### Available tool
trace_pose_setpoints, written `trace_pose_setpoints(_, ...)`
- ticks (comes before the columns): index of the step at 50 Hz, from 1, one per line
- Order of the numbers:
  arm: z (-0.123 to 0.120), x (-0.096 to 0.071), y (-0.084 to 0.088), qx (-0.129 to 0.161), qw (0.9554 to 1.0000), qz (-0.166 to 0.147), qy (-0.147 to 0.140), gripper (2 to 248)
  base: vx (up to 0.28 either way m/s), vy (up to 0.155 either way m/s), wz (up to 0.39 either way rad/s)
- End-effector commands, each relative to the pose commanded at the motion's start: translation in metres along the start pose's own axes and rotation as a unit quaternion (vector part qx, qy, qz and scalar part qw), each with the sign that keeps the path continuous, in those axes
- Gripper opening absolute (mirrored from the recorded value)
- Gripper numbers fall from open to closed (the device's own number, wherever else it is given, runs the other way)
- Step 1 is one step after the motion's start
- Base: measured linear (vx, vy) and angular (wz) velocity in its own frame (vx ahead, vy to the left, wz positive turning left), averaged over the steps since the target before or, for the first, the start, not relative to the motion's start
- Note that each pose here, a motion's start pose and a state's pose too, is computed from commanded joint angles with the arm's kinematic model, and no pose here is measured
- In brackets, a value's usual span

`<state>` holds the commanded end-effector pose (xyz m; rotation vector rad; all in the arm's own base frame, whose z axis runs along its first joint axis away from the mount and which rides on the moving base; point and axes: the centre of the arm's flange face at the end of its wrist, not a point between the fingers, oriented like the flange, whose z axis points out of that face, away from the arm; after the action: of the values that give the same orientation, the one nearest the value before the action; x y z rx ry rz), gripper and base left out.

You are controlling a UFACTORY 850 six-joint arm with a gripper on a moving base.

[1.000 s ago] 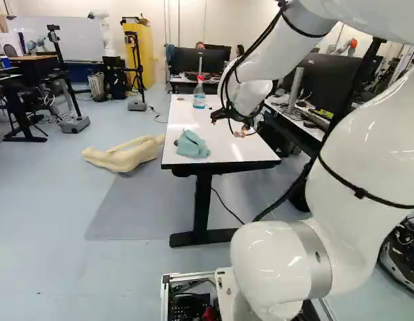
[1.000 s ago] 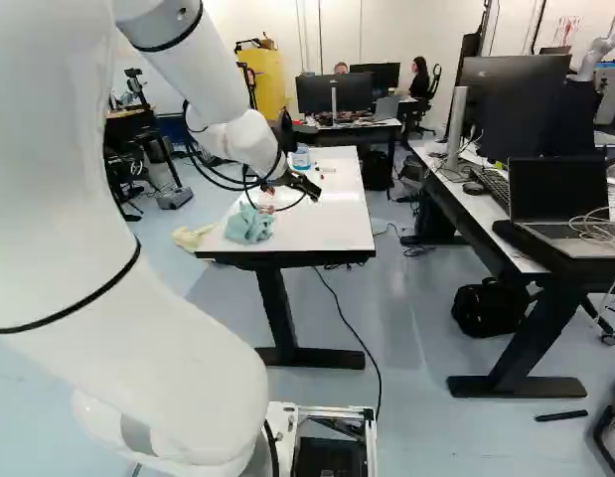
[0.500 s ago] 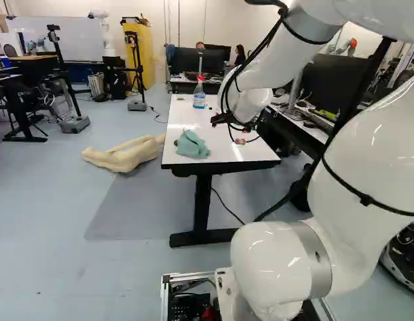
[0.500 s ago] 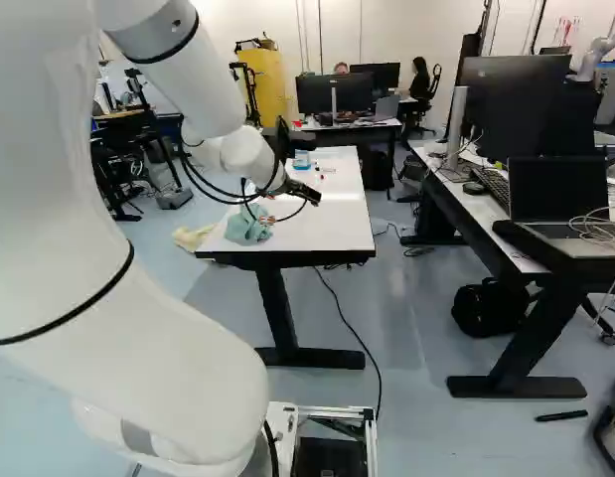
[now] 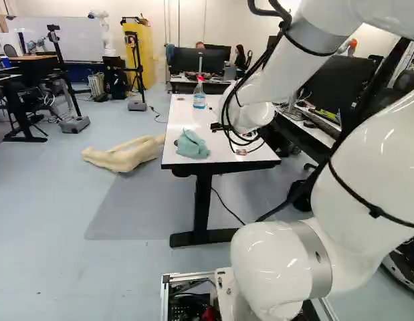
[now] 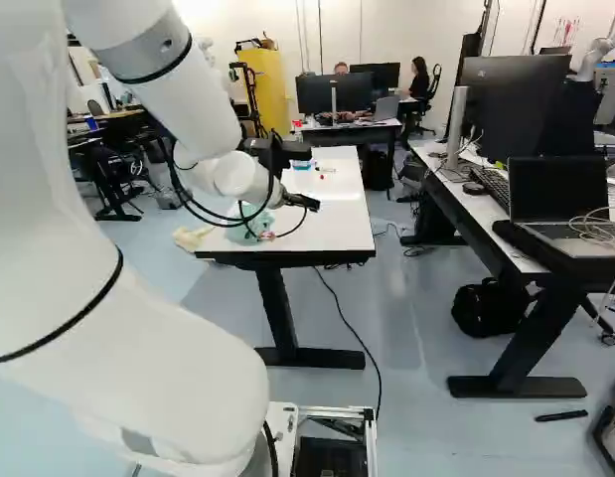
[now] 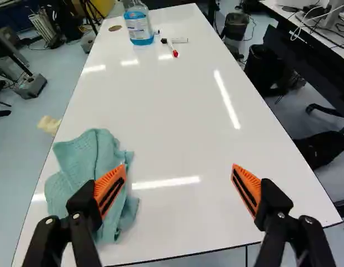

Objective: Clean the table with the green towel

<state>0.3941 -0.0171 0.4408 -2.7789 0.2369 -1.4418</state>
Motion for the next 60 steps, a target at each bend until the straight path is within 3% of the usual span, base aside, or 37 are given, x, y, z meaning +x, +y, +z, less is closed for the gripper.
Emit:
trace_pose_setpoints(31,-0.027,-0.069,0.003,0.017,0.9965,-0.036,0.074,247,0.0,0.0,0.0)
trace_pose_setpoints(60,-0.047,-0.112,0.004,0.033,0.9909,-0.054,0.118,247,0.0,0.0,0.0)
